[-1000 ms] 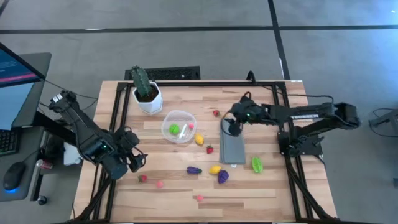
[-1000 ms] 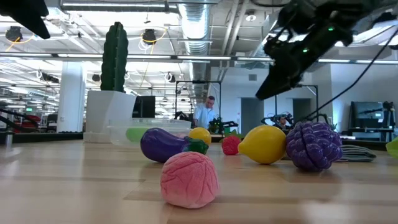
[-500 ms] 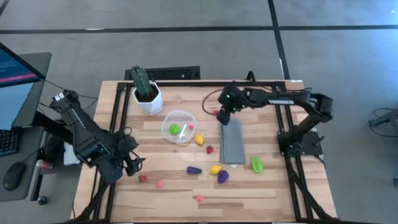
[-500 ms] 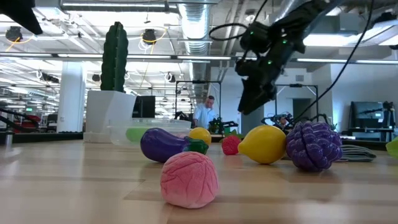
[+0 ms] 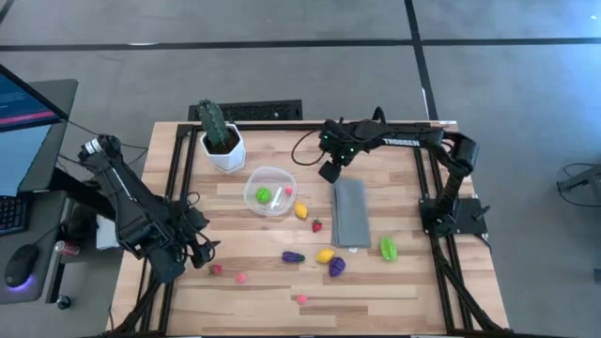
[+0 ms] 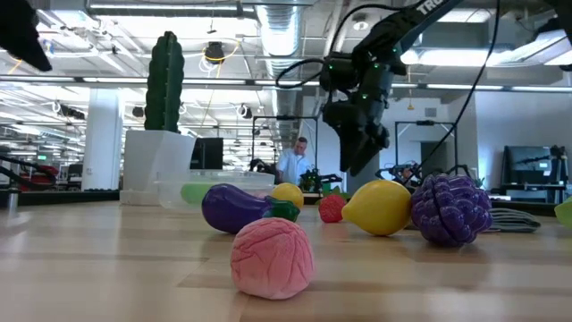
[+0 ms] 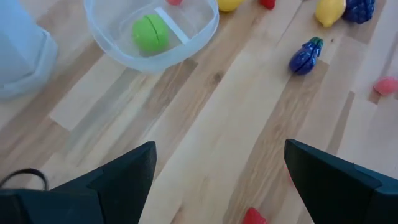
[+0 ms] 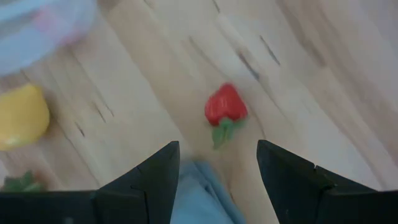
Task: Pick and placing Produce into tupperware
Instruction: Put the top red strawberry into the transparent container
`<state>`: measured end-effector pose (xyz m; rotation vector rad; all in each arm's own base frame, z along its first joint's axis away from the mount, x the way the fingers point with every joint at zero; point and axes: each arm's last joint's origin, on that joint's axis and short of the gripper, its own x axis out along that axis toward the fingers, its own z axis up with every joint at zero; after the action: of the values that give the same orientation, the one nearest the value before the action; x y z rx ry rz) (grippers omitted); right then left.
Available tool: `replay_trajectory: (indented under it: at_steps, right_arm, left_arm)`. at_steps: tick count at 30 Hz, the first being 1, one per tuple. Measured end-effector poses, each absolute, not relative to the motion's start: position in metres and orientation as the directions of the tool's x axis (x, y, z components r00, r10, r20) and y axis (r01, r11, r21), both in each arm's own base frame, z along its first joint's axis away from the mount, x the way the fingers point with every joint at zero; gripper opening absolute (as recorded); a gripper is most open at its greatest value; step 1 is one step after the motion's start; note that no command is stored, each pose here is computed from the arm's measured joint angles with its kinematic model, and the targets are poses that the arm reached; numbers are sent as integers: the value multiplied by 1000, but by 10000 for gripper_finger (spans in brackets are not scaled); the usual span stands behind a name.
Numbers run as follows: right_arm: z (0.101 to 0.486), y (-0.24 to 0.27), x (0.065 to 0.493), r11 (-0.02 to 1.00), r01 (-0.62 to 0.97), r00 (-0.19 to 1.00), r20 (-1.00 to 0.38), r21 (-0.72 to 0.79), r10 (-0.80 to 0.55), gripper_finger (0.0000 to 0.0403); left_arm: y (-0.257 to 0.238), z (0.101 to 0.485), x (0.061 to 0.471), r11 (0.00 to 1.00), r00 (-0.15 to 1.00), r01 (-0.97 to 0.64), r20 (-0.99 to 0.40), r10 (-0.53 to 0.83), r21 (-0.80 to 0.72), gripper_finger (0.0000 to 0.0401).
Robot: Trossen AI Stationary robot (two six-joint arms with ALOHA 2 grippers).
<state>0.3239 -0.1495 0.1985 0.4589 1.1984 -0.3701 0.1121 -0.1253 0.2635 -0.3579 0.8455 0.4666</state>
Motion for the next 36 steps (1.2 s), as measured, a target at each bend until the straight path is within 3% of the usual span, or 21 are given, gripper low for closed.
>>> replay_trajectory:
  at_steps: [12, 26, 36]
  right_arm:
    - [203, -160, 324, 765, 618, 345, -937, 181, -57, 239]
    - [203, -162, 326, 763, 623, 363, -928, 175, -83, 239]
    - [170, -159, 336, 741, 642, 292, -956, 197, 1, 239]
  left_arm:
    - [-133, 255, 115, 883, 620, -447, -760, 192, -141, 343]
    - [-135, 256, 114, 890, 626, -433, -759, 182, -143, 343]
    - [-136, 256, 114, 884, 632, -438, -755, 174, -164, 343]
